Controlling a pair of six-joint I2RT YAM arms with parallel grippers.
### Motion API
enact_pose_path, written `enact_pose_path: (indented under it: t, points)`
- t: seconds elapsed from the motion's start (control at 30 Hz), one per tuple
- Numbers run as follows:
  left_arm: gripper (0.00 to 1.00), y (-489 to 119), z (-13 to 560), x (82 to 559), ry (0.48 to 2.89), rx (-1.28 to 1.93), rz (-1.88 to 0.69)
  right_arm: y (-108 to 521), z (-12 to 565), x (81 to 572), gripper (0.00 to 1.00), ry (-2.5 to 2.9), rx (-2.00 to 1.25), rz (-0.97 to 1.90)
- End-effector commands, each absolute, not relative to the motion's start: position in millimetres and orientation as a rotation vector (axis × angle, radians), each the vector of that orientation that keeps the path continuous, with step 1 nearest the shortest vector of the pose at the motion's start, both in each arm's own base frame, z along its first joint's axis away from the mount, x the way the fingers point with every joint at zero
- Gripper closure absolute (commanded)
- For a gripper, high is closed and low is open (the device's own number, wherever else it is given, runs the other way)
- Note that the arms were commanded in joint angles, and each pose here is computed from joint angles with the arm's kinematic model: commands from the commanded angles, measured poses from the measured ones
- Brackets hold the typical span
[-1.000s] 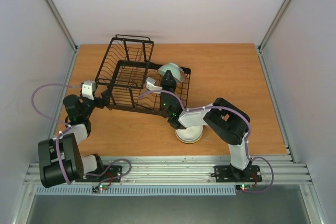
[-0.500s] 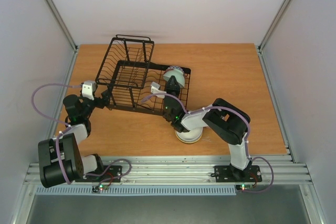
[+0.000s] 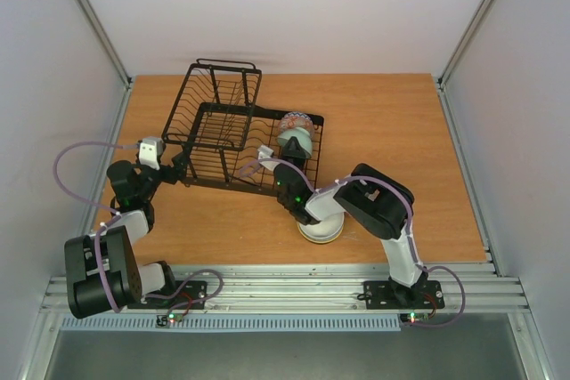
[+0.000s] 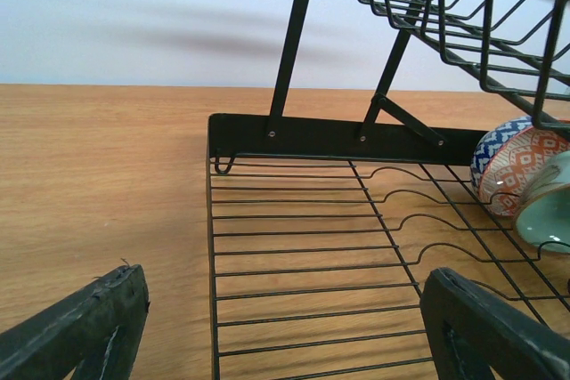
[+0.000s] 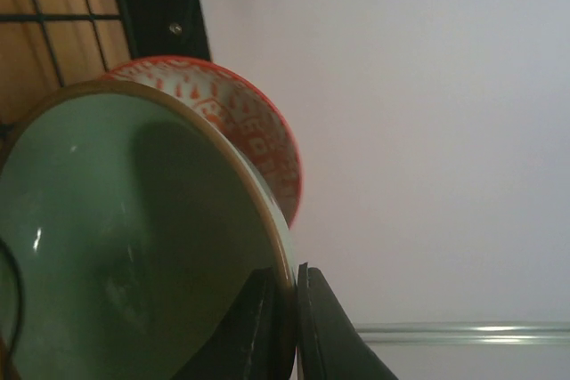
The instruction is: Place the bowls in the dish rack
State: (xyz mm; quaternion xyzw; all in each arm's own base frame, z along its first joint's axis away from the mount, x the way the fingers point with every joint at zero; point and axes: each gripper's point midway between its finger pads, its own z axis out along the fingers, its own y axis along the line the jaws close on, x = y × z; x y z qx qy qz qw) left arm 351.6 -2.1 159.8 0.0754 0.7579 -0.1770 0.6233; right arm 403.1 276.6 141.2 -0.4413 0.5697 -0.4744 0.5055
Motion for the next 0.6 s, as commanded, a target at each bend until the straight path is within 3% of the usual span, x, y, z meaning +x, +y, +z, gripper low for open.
enact_pose_path:
  t: [0.0, 0.37, 0.43, 0.57]
  points:
    - [0.15, -9.6, 170.3, 352.8, 1.689, 0.238, -0.412, 282.2, 150.6, 409.8, 0.99, 1.392, -0.977, -1.083]
    - [0.15, -10.0, 170.4, 352.1, 1.689, 0.240, -0.413, 282.2, 141.8, 411.9, 0.98, 1.415, -0.992, -1.086]
    - [0.15, -10.1, 169.9, 352.3, 1.692, 0.238, -0.415, 281.7, 144.3, 412.3, 0.90, 1.420, -0.978, -1.090]
    - [0.15, -9.7, 168.9, 352.8, 1.696, 0.236, -0.415, 281.4, 143.5, 412.2, 0.59, 1.423, -0.975, -1.086]
